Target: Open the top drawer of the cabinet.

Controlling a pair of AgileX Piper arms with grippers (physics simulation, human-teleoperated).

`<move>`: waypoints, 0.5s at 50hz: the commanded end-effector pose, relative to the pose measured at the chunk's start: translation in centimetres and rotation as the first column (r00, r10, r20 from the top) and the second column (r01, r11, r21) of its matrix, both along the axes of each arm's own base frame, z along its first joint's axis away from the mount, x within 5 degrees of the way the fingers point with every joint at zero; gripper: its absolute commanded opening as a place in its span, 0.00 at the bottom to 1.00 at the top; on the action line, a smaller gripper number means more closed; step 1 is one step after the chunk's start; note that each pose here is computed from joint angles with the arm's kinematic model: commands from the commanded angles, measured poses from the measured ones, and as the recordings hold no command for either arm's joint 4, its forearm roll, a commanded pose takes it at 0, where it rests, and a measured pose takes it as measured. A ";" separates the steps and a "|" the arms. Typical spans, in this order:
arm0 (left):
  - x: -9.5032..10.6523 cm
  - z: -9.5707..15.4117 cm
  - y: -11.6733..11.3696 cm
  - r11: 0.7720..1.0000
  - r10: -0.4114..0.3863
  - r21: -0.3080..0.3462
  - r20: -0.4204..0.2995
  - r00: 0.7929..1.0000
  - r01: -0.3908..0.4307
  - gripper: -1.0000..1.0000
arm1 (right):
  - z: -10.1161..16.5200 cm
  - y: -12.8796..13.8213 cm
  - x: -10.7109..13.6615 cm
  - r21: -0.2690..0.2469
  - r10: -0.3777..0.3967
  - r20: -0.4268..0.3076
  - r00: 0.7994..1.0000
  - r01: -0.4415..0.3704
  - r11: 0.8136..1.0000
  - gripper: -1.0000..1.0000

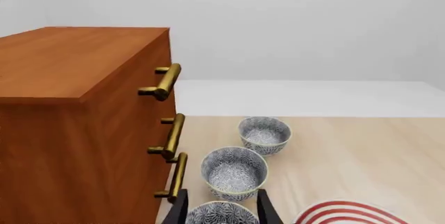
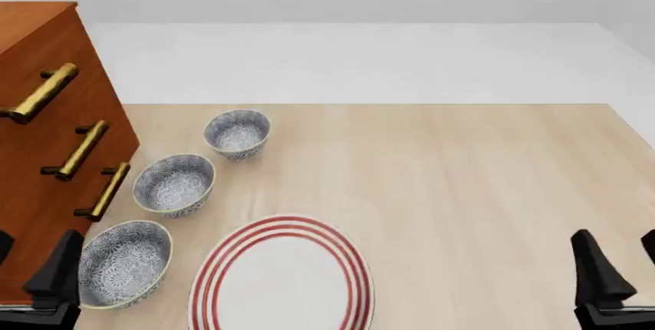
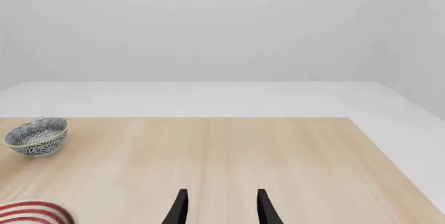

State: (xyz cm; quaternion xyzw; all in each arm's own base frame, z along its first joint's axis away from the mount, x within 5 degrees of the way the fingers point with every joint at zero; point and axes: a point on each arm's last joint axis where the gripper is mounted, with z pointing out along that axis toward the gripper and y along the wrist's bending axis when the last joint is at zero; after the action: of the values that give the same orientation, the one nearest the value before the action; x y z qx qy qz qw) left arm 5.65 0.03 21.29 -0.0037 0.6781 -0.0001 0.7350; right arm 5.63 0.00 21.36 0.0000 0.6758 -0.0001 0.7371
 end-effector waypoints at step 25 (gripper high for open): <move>-0.1 0.3 0.2 0.999 0.046 0.023 -0.008 0.999 -0.046 1.00 | 0.1 0.0 0.0 0.000 0.000 -0.001 1.000 0.000 1.000 1.00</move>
State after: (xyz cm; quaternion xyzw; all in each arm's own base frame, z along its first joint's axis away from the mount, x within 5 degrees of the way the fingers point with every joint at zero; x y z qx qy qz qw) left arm 5.61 0.21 21.31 -0.0167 0.6826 0.0092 0.7305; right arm 5.66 0.00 21.43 -0.0001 0.6762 -0.0001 0.7367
